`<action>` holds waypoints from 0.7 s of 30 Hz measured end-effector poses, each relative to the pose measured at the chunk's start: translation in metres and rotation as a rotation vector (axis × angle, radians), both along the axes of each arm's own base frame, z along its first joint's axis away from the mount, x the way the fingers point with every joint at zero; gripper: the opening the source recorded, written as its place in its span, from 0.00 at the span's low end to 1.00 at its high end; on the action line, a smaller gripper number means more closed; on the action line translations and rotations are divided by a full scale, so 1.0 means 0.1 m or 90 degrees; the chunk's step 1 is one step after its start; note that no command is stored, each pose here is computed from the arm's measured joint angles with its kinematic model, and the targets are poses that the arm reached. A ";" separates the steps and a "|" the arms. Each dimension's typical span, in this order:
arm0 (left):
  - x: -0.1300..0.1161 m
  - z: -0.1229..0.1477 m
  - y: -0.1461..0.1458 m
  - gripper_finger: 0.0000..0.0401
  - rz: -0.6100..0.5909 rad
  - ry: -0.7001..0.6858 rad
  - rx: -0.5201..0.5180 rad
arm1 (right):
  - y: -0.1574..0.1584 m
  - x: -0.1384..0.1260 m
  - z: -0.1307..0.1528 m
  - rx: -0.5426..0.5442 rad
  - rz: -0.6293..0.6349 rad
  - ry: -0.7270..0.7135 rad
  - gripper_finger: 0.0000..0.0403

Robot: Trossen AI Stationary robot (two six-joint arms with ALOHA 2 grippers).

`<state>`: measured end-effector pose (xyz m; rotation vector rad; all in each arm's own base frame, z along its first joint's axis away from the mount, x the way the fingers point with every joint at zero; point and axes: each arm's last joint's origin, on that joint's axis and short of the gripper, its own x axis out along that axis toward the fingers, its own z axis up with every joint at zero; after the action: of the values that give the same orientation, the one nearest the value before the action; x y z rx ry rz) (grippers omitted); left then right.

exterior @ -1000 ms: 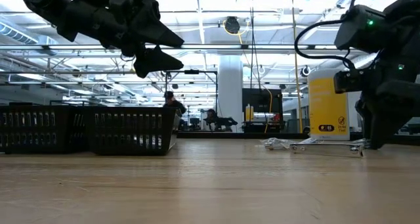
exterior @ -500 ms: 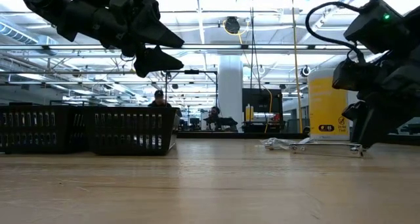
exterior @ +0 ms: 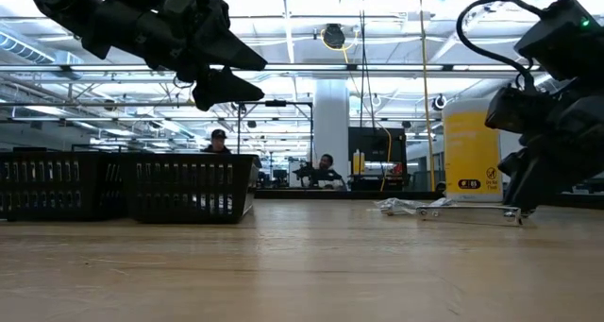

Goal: Pick & Place Travel size toiletries
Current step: Put the nail cutter into the bottom right black bin

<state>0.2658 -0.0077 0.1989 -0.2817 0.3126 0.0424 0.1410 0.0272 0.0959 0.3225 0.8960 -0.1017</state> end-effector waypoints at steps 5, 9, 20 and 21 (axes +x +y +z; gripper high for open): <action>0.00 0.00 0.00 0.73 0.000 0.000 0.000 | -0.01 -0.06 -0.07 -0.020 0.000 0.011 0.17; 0.00 0.00 0.00 0.73 0.001 0.000 -0.002 | -0.02 -0.09 -0.10 -0.031 -0.006 0.019 0.12; 0.00 0.00 0.00 0.73 0.001 -0.002 -0.002 | 0.02 0.15 0.17 -0.117 0.065 -0.233 0.12; 0.00 0.00 0.00 0.73 0.001 -0.002 -0.002 | 0.02 0.18 0.22 -0.130 0.070 -0.269 0.12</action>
<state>0.2659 -0.0076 0.1992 -0.2844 0.3095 0.0427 0.1592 0.0293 0.1183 0.0967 0.4781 -0.0212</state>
